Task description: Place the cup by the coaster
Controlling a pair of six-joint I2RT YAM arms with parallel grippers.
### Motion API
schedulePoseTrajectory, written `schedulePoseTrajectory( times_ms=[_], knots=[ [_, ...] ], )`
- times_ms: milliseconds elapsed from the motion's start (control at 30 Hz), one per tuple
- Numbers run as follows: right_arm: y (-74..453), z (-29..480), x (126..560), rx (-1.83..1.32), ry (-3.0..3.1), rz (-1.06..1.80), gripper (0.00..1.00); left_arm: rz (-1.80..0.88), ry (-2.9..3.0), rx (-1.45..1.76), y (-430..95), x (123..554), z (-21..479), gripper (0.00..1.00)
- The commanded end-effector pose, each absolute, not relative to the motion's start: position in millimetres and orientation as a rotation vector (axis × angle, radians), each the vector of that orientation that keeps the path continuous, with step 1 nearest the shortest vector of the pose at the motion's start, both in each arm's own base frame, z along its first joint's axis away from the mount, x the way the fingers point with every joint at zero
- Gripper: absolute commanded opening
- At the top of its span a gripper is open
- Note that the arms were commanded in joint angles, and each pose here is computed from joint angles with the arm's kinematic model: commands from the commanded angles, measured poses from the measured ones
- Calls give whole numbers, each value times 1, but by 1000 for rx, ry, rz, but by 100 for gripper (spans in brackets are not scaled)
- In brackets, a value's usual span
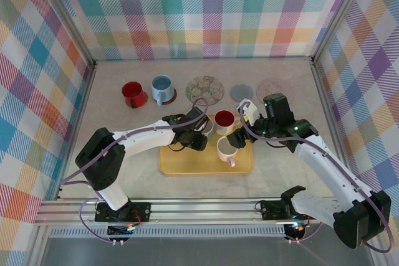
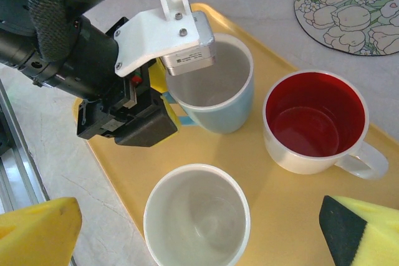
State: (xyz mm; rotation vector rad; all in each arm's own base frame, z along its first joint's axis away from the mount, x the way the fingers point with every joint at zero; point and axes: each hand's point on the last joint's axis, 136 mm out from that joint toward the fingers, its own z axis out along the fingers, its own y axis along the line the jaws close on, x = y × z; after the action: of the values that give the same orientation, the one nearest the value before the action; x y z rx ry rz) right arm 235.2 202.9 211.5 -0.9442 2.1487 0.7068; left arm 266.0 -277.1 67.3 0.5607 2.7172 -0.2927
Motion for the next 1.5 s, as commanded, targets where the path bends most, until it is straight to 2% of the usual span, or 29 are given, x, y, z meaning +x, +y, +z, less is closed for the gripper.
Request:
schedulePoseTrajectory(
  times_ms=[0, 333, 833, 967, 1300, 1467],
  knots=[
    [202, 212, 235, -962, 2124, 699, 99, -273, 2687, 587, -283, 273, 75, 44],
    [201, 209, 236, -955, 2128, 689, 99, -249, 2690, 616, -287, 275, 72, 35],
    [202, 208, 239, -949, 2126, 687, 99, -213, 2701, 621, -287, 277, 67, 35],
    [201, 208, 239, -948, 2127, 684, 99, -207, 2681, 610, -285, 280, 71, 26],
    [202, 210, 239, -950, 2121, 685, 99, -200, 2673, 607, -285, 281, 73, 14],
    [200, 209, 238, -954, 2124, 676, 99, -218, 2653, 588, -286, 283, 86, 0]
  ],
)
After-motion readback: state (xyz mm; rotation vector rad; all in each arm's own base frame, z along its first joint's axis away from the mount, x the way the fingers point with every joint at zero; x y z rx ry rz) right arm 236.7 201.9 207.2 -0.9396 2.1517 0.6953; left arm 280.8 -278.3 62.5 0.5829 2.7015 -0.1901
